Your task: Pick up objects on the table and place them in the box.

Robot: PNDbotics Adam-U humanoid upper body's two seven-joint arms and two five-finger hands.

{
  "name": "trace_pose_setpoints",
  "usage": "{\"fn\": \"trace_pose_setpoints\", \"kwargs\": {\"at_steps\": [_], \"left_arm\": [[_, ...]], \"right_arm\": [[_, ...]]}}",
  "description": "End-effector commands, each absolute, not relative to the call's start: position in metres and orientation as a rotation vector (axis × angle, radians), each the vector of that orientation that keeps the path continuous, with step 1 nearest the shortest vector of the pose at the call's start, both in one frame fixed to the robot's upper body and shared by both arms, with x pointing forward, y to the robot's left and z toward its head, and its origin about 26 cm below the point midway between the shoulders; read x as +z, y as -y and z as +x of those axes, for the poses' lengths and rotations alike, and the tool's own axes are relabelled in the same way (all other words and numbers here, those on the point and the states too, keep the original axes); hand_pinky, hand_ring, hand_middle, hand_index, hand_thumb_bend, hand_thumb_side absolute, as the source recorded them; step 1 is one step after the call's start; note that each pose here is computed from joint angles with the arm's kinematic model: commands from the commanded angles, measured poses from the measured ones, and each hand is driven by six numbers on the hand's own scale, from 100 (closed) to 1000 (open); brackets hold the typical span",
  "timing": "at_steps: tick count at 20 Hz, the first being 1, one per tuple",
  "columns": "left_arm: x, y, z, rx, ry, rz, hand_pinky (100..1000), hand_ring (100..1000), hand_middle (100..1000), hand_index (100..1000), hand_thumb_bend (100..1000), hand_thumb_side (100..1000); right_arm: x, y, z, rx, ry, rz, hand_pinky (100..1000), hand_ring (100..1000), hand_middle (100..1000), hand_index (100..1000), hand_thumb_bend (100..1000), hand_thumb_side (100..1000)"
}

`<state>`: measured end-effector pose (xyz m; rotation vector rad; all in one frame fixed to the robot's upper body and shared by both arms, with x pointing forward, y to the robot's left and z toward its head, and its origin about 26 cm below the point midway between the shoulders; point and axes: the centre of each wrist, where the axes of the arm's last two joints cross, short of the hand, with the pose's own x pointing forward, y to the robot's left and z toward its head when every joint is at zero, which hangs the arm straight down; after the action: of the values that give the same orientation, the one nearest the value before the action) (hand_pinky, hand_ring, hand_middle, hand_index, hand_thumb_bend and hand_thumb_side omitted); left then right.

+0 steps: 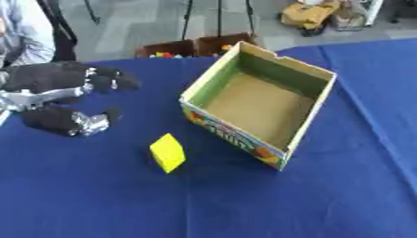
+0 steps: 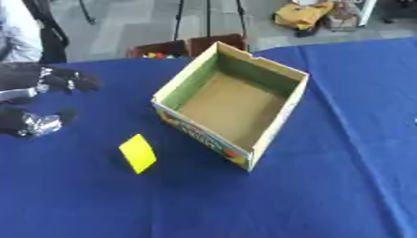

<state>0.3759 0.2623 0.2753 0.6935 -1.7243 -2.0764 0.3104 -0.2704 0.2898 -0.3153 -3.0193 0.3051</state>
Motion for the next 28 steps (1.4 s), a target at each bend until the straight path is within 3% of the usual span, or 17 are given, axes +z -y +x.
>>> {"fn": "trace_pose_setpoints", "kwargs": {"at_steps": [1, 3, 5, 8, 10, 13, 15, 17, 20, 22, 26, 28], "left_arm": [[0.278, -0.258, 0.379, -2.14, 1.708, 0.724, 707, 836, 932, 1000, 100, 1000], [0.274, -0.256, 0.381, -2.129, 1.719, 0.715, 711, 834, 927, 1000, 102, 1000], [0.272, -0.251, 0.382, -2.141, 1.722, 0.699, 711, 833, 922, 1000, 218, 1000], [0.271, -0.244, 0.384, -2.201, 1.708, 0.669, 717, 836, 929, 1000, 499, 1000], [0.27, -0.239, 0.384, -2.245, 1.69, 0.653, 721, 839, 933, 1000, 580, 1000], [0.267, -0.232, 0.388, -2.276, 1.668, 0.62, 718, 832, 926, 1000, 534, 1000], [0.262, -0.229, 0.392, -2.281, 1.638, 0.59, 713, 824, 930, 1000, 407, 1000], [0.256, -0.228, 0.396, -2.275, 1.605, 0.551, 708, 813, 928, 1000, 389, 1000], [0.251, -0.226, 0.4, -2.273, 1.57, 0.528, 681, 797, 905, 1000, 482, 1000], [0.252, -0.225, 0.401, -2.275, 1.557, 0.581, 627, 769, 874, 1000, 645, 1000], [0.241, -0.226, 0.405, -2.281, 1.514, 0.676, 591, 747, 861, 1000, 690, 1000], [0.232, -0.225, 0.41, -2.278, 1.493, 0.653, 586, 742, 858, 1000, 654, 1000]], "right_arm": [[0.295, 0.273, 0.306, 0.311, 3.036, -0.321, 761, 768, 613, 838, 100, 556], [0.295, 0.273, 0.306, 0.311, 3.032, -0.324, 761, 768, 612, 838, 100, 555], [0.294, 0.273, 0.306, 0.312, 3.029, -0.325, 762, 769, 611, 838, 100, 555], [0.294, 0.274, 0.306, 0.31, 3.03, -0.327, 762, 769, 611, 838, 100, 555], [0.294, 0.274, 0.306, 0.309, 3.031, -0.327, 762, 769, 610, 838, 100, 555], [0.294, 0.273, 0.306, 0.306, 3.031, -0.325, 762, 769, 609, 837, 100, 553], [0.294, 0.273, 0.306, 0.306, 3.031, -0.324, 762, 769, 609, 837, 100, 551], [0.294, 0.274, 0.306, 0.305, 3.03, -0.325, 763, 769, 608, 836, 100, 550], [0.293, 0.274, 0.306, 0.305, 3.026, -0.326, 763, 769, 607, 836, 100, 548], [0.293, 0.274, 0.306, 0.303, 3.024, -0.326, 763, 769, 607, 836, 100, 546], [0.293, 0.274, 0.306, 0.304, 3.021, -0.328, 764, 771, 605, 836, 100, 543], [0.292, 0.274, 0.306, 0.304, 3.02, -0.326, 764, 771, 604, 835, 100, 540]]}}
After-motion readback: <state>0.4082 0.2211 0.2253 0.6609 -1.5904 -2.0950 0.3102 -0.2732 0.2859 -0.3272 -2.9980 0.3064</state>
